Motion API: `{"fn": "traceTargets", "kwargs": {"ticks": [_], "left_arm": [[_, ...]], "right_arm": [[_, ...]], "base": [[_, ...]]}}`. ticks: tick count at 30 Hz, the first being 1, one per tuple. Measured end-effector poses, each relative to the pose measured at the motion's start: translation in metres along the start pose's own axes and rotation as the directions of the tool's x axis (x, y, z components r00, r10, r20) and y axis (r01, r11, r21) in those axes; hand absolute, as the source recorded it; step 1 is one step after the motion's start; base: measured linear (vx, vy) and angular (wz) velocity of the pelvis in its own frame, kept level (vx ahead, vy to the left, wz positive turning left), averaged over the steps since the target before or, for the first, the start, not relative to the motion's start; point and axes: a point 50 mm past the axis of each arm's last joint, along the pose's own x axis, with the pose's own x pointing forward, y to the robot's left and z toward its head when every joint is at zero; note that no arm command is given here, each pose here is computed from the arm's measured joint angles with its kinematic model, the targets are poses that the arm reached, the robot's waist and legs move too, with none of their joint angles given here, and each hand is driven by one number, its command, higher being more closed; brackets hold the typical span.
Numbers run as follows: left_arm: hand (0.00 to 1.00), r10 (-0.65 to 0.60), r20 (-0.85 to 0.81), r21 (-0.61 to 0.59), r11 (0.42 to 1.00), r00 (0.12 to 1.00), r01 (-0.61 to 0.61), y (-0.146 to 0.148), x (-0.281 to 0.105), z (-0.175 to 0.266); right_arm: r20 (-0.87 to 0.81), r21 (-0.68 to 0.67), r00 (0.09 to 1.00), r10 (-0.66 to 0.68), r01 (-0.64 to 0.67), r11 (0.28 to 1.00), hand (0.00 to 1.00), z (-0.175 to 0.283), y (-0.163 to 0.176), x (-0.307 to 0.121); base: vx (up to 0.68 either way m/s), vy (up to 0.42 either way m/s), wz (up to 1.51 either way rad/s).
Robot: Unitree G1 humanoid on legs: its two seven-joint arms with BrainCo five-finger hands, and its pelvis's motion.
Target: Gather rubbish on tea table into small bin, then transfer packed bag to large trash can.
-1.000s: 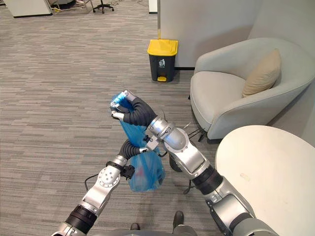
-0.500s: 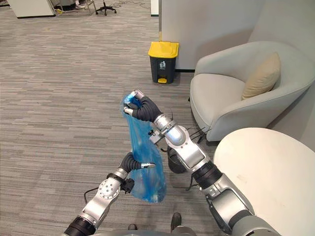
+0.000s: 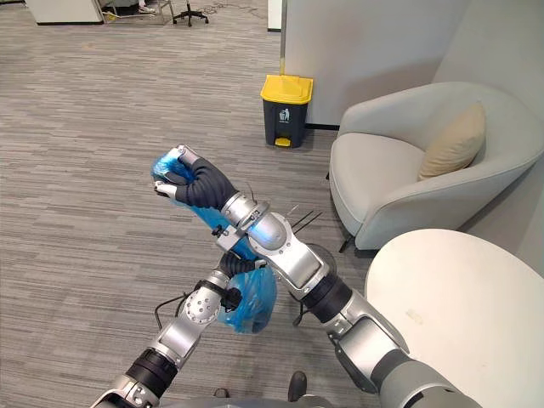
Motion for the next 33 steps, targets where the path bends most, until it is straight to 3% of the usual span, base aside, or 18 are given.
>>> {"fn": "traceTargets", "kwargs": {"ticks": [8,15,20,28,33], "left_arm": [[1.0,0.166,0.052,-0.137,0.978,0.985,-0.157,0.021,-0.01,0.017],[1.0,0.403,-0.124,-0.181,0.889,0.907,-0.42,0.067,-0.052,-0.02],[1.0,0.462,-0.18,-0.192,0.849,0.868,-0.492,0.081,-0.066,-0.032],[1.0,0.518,-0.326,-0.14,0.801,0.791,-0.582,0.104,-0.097,-0.066],[1.0,0.523,-0.497,-0.053,0.778,0.692,-0.626,0.11,-0.144,-0.102]], "right_arm": [[0.113,-0.063,0.993,0.046,-0.039,0.997,0.0,0.02,0.013,-0.003],[-0.035,-0.279,0.999,-0.011,0.001,0.96,0.0,0.001,-0.012,-0.055],[-0.187,-0.359,0.977,-0.101,0.028,0.933,0.0,-0.012,-0.034,-0.104],[-0.56,-0.294,0.808,-0.186,0.016,0.956,0.0,-0.053,-0.035,-0.205],[-0.748,-0.084,0.652,-0.126,0.095,0.992,0.0,-0.09,0.004,-0.257]], "base": [[0.01,0.015,0.05],[0.02,0.029,0.21],[0.03,0.024,0.79],[0.05,0.076,0.78],[0.01,0.162,-0.11]]}}
